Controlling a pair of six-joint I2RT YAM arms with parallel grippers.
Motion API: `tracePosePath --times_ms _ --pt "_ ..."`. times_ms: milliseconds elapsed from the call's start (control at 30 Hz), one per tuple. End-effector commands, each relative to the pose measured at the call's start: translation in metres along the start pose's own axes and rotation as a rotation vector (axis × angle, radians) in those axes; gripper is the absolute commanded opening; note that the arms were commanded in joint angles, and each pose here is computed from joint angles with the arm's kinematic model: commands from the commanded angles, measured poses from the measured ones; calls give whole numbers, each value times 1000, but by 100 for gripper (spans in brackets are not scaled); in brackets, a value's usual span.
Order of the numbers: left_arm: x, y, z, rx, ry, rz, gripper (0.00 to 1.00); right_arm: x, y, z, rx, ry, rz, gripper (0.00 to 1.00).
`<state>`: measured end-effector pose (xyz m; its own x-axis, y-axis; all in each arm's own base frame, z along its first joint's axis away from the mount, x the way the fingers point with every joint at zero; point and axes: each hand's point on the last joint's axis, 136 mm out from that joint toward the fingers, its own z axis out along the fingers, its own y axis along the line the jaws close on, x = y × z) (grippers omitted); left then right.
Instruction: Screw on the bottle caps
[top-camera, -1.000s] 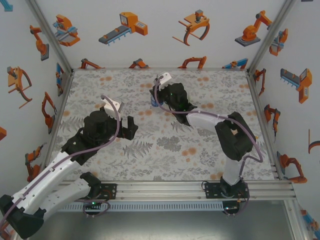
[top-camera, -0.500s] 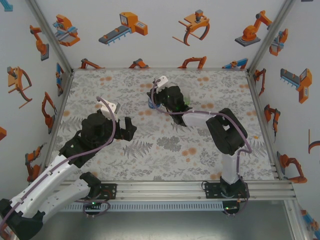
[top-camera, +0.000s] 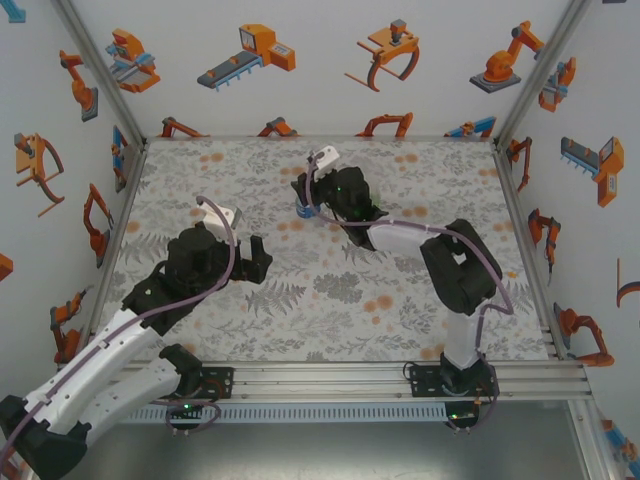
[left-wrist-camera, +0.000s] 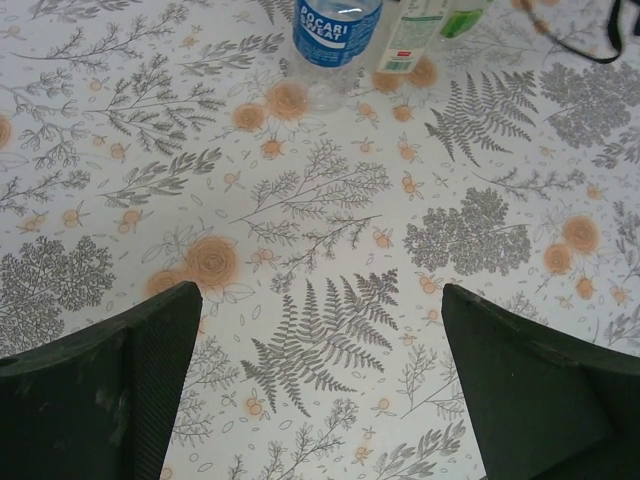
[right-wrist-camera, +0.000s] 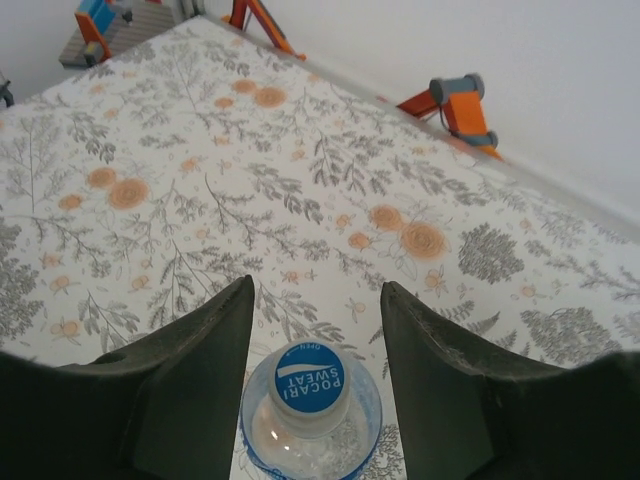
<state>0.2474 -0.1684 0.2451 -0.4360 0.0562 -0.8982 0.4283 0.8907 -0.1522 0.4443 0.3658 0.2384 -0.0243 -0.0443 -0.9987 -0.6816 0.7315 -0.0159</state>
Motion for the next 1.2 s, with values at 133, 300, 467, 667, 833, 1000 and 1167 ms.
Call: tracePosePath --times_ms 133,300,467,667,833,1000,1167 --pt "2 19 17 -76 4 -5 97 -96 -15 -35 44 -125 -61 53" --pt "7 40 35 -142 15 -5 97 -106 -41 -65 141 -76 -115 62" --pt "15 66 53 -216 47 -5 97 -97 -79 -101 272 -1 -134 86" --pt "21 98 71 -320 51 46 97 -56 -134 -151 429 103 -95 99" --pt "34 127 82 -437 57 125 97 0 -176 -197 557 204 -15 99" --pt "39 147 89 -484 43 173 97 72 -203 -242 664 322 62 99" --pt "46 173 96 -521 -7 161 97 113 -223 -274 751 379 162 99"
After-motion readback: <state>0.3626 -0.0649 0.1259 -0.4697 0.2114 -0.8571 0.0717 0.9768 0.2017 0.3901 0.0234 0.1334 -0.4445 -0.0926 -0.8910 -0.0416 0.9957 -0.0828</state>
